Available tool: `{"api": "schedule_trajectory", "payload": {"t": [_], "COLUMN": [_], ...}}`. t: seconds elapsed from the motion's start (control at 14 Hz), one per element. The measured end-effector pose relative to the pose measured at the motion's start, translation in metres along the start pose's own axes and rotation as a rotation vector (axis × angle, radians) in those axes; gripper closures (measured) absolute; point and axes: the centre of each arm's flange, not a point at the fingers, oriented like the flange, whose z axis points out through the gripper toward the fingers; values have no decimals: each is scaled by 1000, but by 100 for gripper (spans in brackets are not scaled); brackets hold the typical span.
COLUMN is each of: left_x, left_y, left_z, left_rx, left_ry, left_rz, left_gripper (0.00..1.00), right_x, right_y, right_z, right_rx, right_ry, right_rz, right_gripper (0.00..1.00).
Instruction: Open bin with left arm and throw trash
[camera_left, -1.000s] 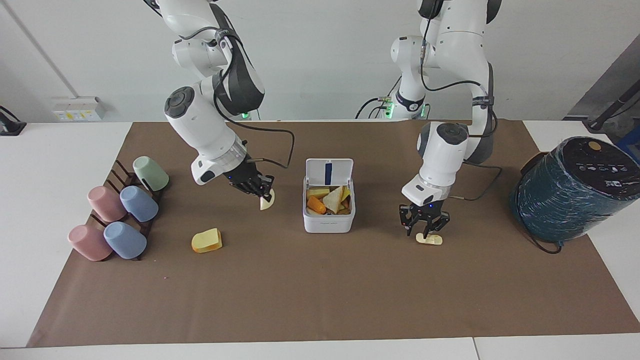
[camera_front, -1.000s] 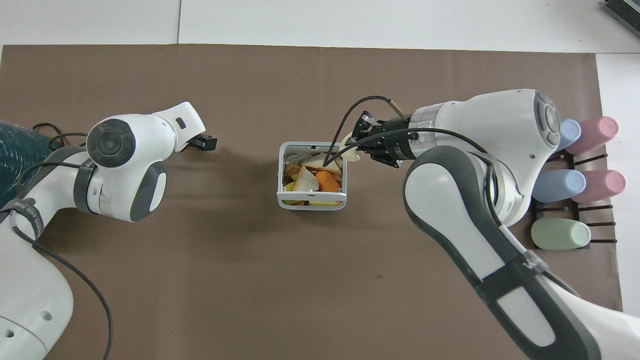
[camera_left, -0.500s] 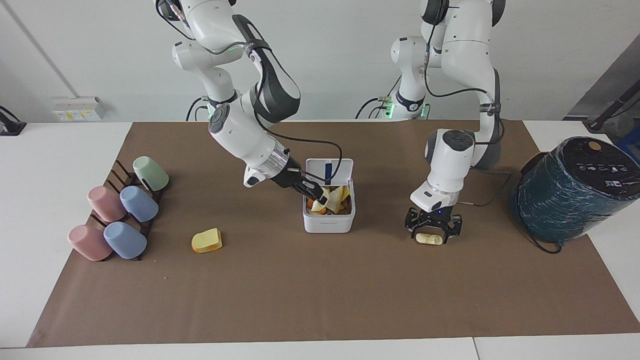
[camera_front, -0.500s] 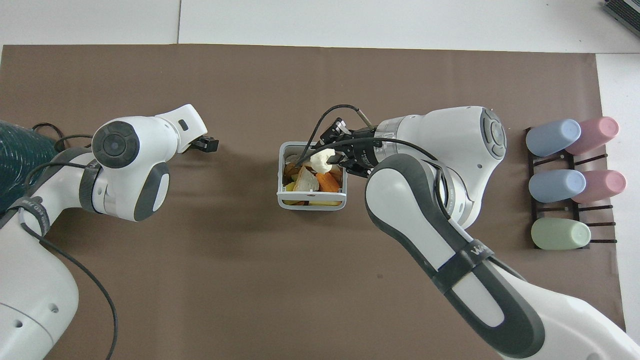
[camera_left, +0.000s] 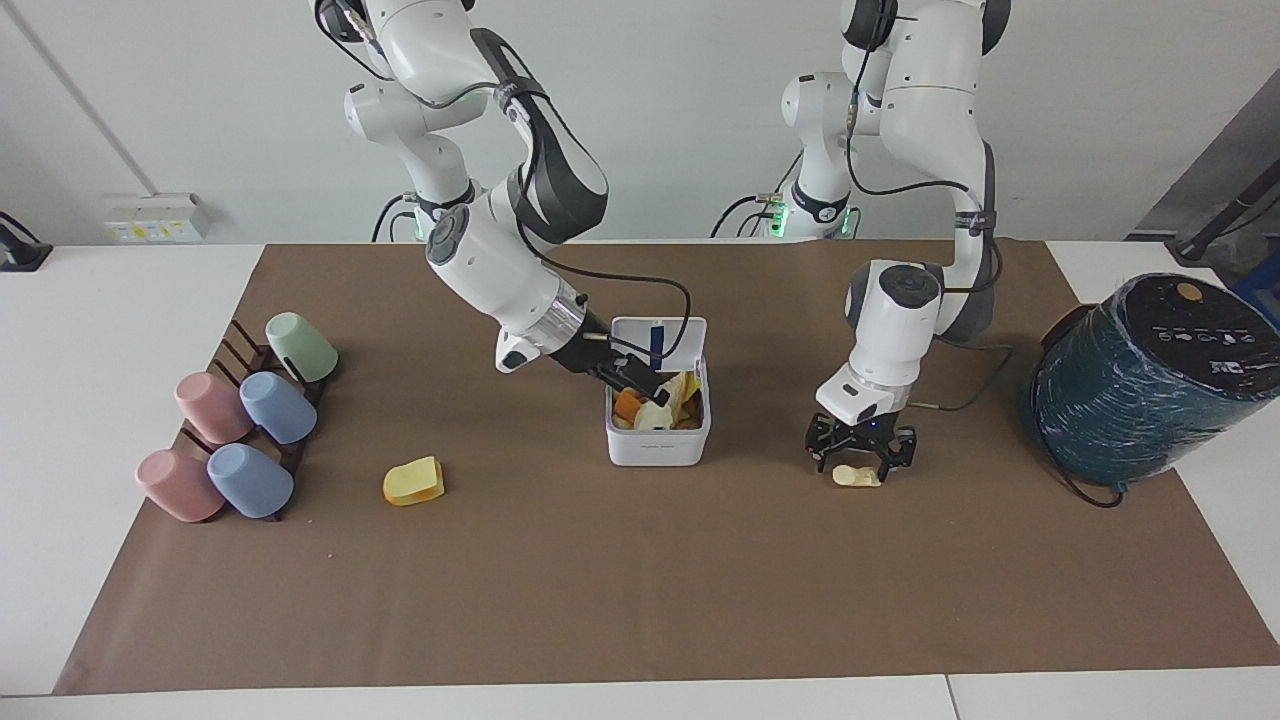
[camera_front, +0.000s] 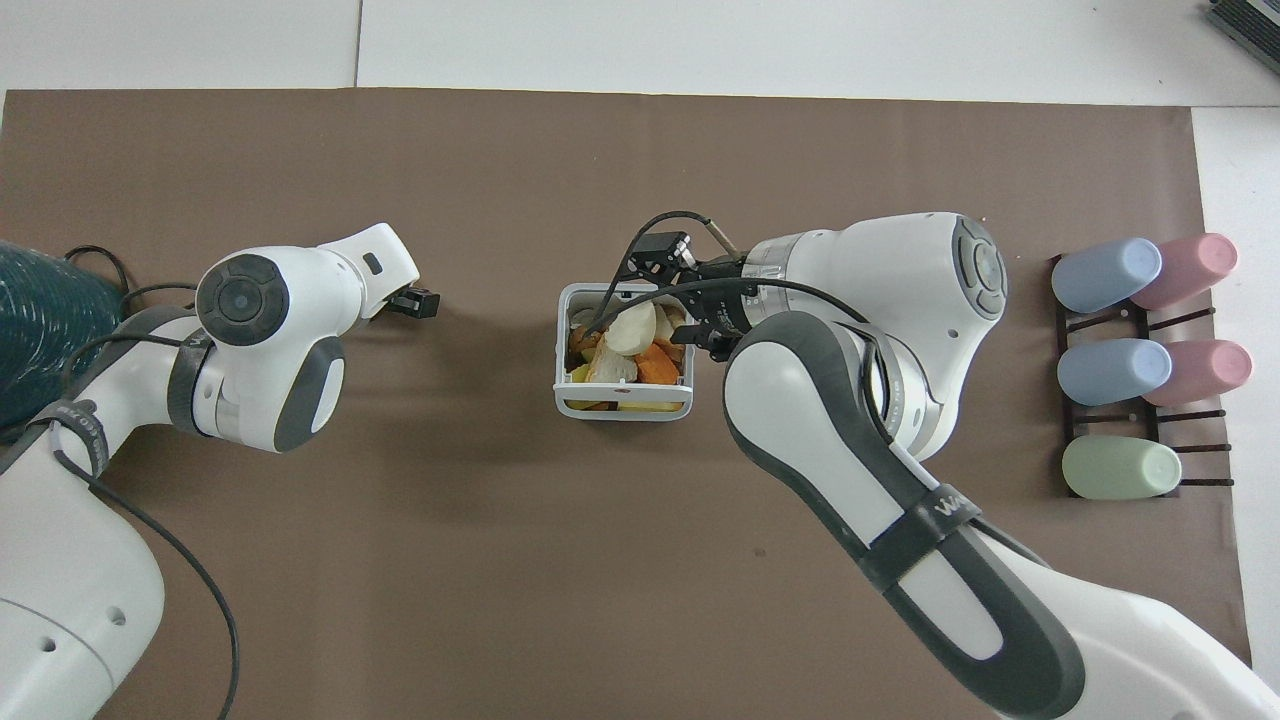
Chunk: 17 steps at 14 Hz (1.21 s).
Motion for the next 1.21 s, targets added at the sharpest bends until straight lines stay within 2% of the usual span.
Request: {"api": "schedule_trajectory", "payload": {"t": [0.14, 0.29, 0.36, 0.43, 0.5, 0.79, 1.0, 1.21], "left_x": [2, 5, 8, 12, 17, 42, 56, 49], "left_y": [1, 4, 6, 9, 14, 54, 91, 157], "left_z": [-4, -13, -21, -33, -47, -109, -145, -167], "left_rx": [0, 0, 0, 1, 3, 9, 3, -29], "left_ry": [8, 20, 29, 38, 42, 15, -42, -91], "left_rz": [-2, 1, 3, 8, 14, 9, 43, 71], "left_gripper": [40, 66, 76, 92, 96, 97, 97, 97], "right_x": [24, 47, 58, 72, 84, 136, 153, 173], "right_y": [4, 19, 28, 40, 53, 117, 149, 173], "right_z": [-26, -44, -50, -55, -60, -79, -66, -58], "right_rx": [-85, -249, -333, -410, -460, -609, -649, -667], "right_ry": [116, 225, 260, 271, 258, 172, 126, 105], "right_rz": [-115, -280, -362, -456, -547, -844, -971, -1043], "right_gripper": [0, 0, 0, 0, 0, 0, 0, 0]}}
